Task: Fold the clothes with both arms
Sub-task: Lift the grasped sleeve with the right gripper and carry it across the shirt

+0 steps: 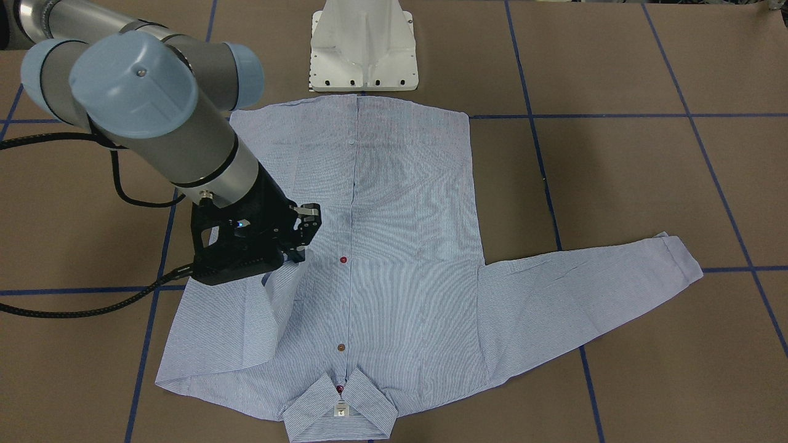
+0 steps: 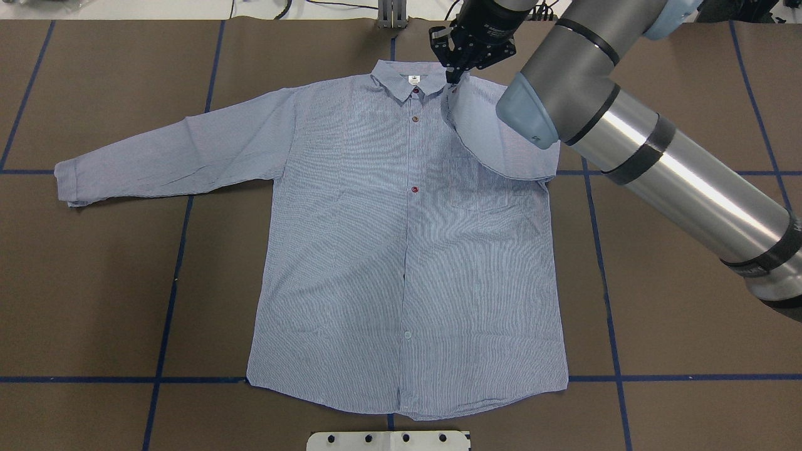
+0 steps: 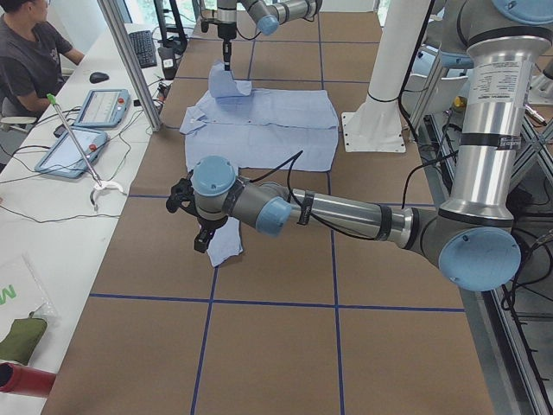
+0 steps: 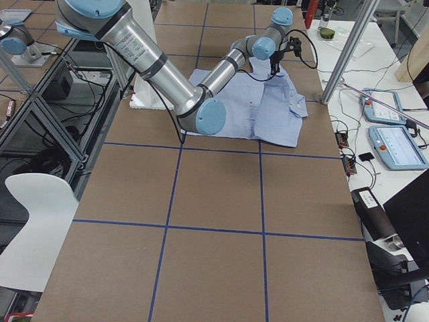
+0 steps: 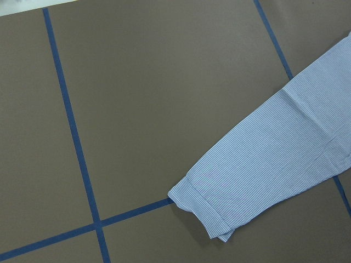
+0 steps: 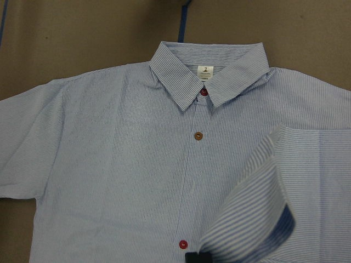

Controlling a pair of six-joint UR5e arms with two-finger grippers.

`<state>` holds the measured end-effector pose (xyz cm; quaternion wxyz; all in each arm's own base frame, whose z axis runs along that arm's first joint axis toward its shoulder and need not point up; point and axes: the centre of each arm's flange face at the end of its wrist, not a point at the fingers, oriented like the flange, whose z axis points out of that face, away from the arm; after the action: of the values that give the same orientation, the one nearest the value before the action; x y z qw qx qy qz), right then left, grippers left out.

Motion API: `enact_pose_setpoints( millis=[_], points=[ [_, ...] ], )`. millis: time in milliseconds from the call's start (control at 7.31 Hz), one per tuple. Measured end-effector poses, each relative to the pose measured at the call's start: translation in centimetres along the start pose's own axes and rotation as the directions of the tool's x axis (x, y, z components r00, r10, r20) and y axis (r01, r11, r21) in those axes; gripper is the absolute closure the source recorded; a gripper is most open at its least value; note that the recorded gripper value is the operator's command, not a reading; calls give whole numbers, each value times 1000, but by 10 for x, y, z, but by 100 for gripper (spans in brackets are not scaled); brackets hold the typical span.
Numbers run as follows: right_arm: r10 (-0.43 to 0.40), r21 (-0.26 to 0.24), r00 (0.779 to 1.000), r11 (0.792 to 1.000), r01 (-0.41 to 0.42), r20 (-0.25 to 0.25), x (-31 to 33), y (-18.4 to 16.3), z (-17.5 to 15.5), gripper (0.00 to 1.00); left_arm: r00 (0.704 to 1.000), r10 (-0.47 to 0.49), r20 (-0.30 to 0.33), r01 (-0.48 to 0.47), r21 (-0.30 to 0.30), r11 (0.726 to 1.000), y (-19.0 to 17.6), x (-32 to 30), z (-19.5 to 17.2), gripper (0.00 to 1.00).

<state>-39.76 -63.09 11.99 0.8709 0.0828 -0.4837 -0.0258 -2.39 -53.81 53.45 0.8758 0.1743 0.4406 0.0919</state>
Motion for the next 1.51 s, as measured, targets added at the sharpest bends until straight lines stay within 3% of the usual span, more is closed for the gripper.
enact_pose_setpoints(
  millis=[548,1095,1506],
  points=[
    [-18,37,1000,999,18,12,-42,-14,17,100,1000,-3,-1,3,-1,1000,0,-1,1,0],
    [-71,46,997,997,69,34,-71,-4,53,100,1000,-5,-1,5,-2,1000,1,-1,1,0],
    [-74,41,995,997,71,71,-109,12,60,100,1000,-7,-1,7,-1,1000,0,0,0,0]
  ],
)
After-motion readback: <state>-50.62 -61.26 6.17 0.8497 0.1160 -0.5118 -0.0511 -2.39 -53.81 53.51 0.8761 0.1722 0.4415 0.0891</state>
